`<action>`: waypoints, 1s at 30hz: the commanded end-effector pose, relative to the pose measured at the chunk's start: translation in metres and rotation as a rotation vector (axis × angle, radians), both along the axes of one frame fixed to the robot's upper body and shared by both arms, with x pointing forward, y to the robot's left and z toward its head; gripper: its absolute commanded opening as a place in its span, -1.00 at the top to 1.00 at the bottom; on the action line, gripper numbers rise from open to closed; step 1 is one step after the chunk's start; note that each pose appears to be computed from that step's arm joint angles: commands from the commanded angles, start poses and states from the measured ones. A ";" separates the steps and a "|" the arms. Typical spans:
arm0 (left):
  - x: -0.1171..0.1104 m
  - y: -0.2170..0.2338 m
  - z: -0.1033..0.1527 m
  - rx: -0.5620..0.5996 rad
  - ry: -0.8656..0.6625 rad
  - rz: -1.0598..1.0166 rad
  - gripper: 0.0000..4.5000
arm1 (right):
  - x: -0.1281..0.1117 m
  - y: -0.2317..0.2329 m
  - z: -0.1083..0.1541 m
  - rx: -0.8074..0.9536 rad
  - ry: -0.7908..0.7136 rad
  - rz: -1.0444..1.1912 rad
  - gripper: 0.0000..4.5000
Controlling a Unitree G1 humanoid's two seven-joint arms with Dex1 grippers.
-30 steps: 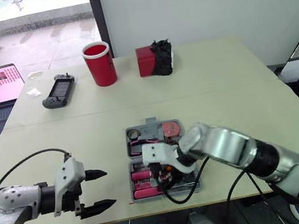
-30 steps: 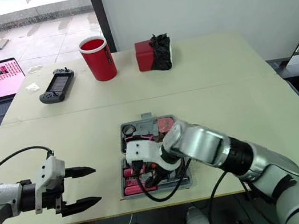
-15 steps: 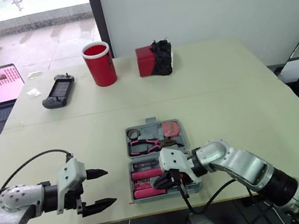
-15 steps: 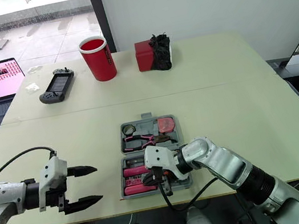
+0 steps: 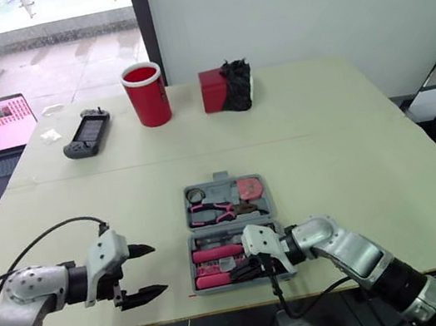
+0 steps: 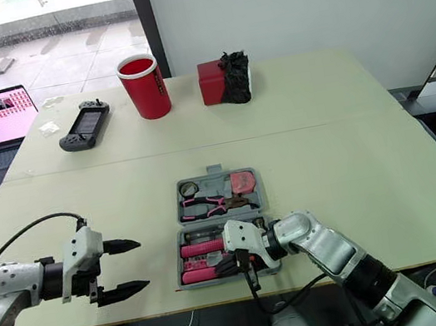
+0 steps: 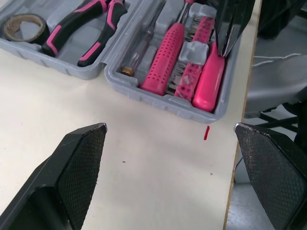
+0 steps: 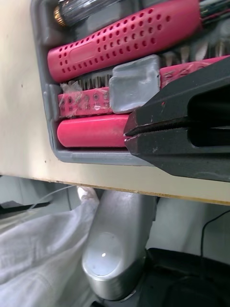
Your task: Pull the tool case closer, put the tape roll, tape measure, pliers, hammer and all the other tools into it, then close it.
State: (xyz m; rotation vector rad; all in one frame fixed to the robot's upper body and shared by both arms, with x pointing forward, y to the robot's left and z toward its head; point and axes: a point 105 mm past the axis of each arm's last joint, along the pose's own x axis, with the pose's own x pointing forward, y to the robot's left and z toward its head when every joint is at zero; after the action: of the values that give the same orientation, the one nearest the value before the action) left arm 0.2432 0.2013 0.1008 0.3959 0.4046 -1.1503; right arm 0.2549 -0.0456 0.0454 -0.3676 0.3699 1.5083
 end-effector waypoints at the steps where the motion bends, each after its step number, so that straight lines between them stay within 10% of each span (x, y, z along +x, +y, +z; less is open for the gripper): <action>1: 0.017 0.003 0.003 0.022 -0.081 0.043 -1.00 | 0.022 -0.023 0.035 0.105 -0.100 -0.081 0.96; 6: 0.031 0.007 -0.016 0.050 -0.048 0.083 -1.00 | 0.058 -0.082 0.044 -0.048 -0.214 -0.203 0.96; 15: 0.069 0.000 -0.026 0.055 -0.088 0.140 0.94 | 0.084 -0.128 0.038 -0.236 -0.280 -0.258 1.00; 30: 0.082 -0.028 -0.047 0.008 -0.087 0.083 0.99 | 0.085 -0.115 0.025 -0.240 -0.281 -0.208 1.00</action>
State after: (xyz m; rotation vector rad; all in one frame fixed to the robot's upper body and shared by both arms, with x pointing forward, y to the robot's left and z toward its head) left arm 0.3224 0.1776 0.0491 0.4159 0.3735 -1.0334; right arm 0.3358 -0.1656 0.0633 -0.6921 0.3932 1.1855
